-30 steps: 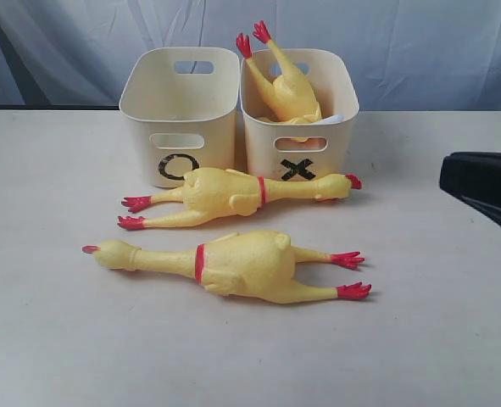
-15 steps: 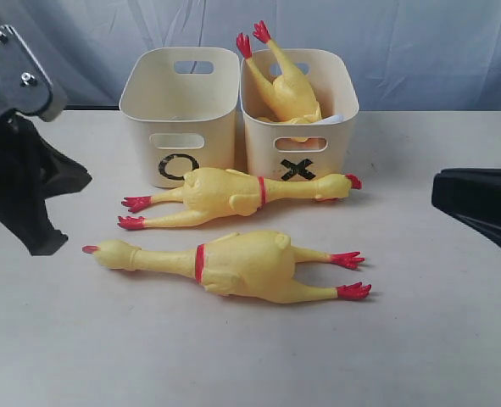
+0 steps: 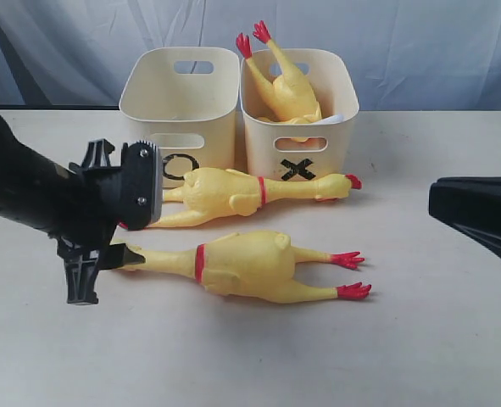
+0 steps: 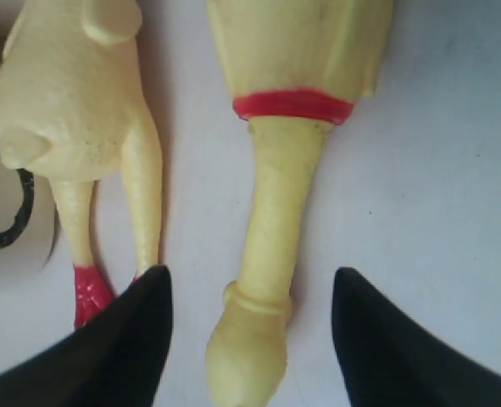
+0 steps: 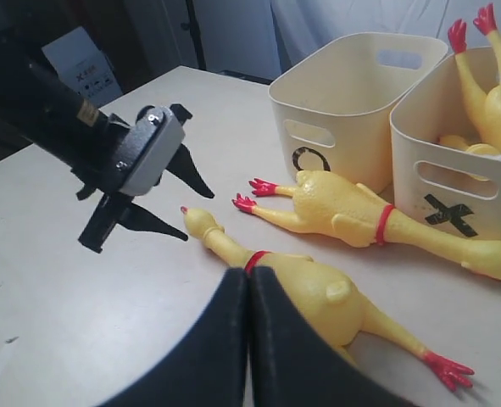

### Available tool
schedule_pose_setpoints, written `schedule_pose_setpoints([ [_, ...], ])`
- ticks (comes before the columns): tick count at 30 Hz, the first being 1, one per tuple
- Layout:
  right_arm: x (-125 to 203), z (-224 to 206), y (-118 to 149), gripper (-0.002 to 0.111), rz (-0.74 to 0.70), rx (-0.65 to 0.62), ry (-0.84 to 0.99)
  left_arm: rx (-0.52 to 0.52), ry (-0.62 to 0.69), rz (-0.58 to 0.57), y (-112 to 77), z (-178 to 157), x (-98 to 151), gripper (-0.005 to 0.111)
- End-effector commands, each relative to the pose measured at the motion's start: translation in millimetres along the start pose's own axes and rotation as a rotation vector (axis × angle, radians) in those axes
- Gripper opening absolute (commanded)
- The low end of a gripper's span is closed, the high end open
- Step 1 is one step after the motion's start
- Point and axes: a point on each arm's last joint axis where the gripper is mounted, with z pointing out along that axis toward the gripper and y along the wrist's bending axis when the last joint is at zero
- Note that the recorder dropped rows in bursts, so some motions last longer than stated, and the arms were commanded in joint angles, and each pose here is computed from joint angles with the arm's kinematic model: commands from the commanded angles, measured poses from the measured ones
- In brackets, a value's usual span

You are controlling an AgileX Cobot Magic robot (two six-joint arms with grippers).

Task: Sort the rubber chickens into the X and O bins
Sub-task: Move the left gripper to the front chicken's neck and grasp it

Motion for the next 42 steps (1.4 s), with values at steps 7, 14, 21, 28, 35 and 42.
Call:
schedule_pose_setpoints([
  [7,2,0,0,0.0,-0.006,0.002,0.003,0.003,0.041,0.05,2.2,39,7,0.054],
  [14,2,0,0,0.0,-0.006,-0.001,0.006,0.025,0.066,0.042,-0.7,59,13,0.054],
  [21,2,0,0,0.0,-0.006,-0.002,0.007,0.005,0.072,0.049,0.6,66,15,0.054],
  [28,2,0,0,0.0,-0.006,-0.002,0.007,0.031,0.088,0.062,-3.1,78,19,0.054],
  [35,2,0,0,0.0,-0.006,-0.004,0.009,0.03,0.085,0.085,-6.9,85,14,0.044],
  [42,2,0,0,0.0,-0.006,-0.004,0.009,0.035,0.078,0.101,-9.7,85,9,0.006],
])
